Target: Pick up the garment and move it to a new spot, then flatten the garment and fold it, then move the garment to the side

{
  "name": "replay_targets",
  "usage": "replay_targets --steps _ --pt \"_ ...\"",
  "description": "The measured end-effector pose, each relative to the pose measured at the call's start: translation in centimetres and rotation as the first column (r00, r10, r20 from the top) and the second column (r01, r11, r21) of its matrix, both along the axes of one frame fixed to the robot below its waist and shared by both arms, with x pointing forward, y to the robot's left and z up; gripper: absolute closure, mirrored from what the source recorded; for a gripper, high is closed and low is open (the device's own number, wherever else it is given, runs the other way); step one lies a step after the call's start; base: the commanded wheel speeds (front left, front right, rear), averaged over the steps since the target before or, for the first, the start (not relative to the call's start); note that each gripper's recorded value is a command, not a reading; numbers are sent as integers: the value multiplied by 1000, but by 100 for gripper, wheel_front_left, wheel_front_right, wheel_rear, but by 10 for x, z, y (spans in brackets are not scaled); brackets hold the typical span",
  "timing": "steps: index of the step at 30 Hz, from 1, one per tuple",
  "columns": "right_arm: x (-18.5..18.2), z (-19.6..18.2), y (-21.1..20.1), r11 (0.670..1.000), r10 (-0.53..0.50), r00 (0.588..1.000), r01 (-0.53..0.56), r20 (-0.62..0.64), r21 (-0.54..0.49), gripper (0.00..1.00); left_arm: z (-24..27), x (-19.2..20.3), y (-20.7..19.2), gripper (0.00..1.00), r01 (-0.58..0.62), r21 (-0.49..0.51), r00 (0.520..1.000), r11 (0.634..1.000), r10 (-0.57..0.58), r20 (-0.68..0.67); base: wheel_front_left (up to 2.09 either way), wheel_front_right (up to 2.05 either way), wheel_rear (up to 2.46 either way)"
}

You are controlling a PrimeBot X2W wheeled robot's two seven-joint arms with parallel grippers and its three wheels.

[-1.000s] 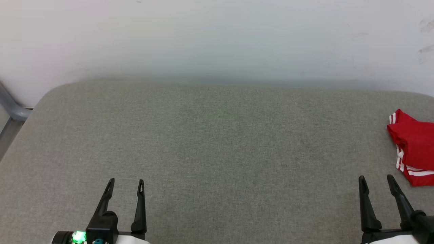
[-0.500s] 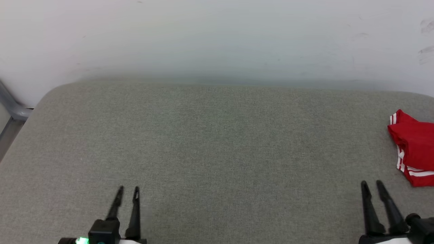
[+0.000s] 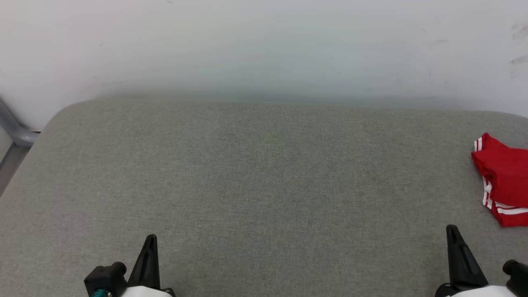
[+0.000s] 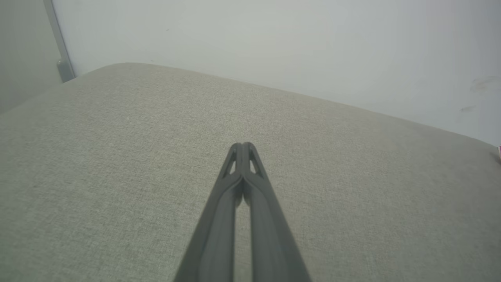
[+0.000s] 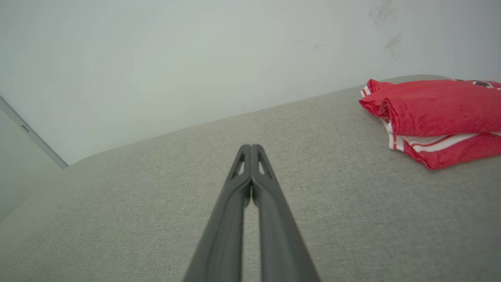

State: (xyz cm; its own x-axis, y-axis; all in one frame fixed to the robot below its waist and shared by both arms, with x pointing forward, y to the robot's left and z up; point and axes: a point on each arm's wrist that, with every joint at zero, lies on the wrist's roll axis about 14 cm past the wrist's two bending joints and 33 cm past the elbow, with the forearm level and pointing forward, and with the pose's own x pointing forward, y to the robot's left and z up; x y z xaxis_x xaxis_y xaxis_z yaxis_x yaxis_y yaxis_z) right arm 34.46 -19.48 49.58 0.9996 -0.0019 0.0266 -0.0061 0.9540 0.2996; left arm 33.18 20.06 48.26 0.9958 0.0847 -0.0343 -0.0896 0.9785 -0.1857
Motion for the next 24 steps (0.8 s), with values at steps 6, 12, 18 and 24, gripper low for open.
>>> replay_targets --steps 6,12,18,24 --pt "5 1 -2 994 -12 1000 12 -6 110 100 -2 4 4 100 -15 -116 1000 993 13 -15 0 0 0" --pt "8 0 -3 977 -21 1000 24 -16 211 100 -2 9 4 100 -22 -225 1000 974 18 -20 0 0 0" --pt "12 -1 -4 953 -24 999 31 -27 300 100 -3 13 7 100 -35 -321 999 946 27 -29 0 0 0" --pt "15 -1 -5 922 -26 999 37 -34 385 100 -5 15 7 100 -42 -414 999 909 29 -37 0 0 0"
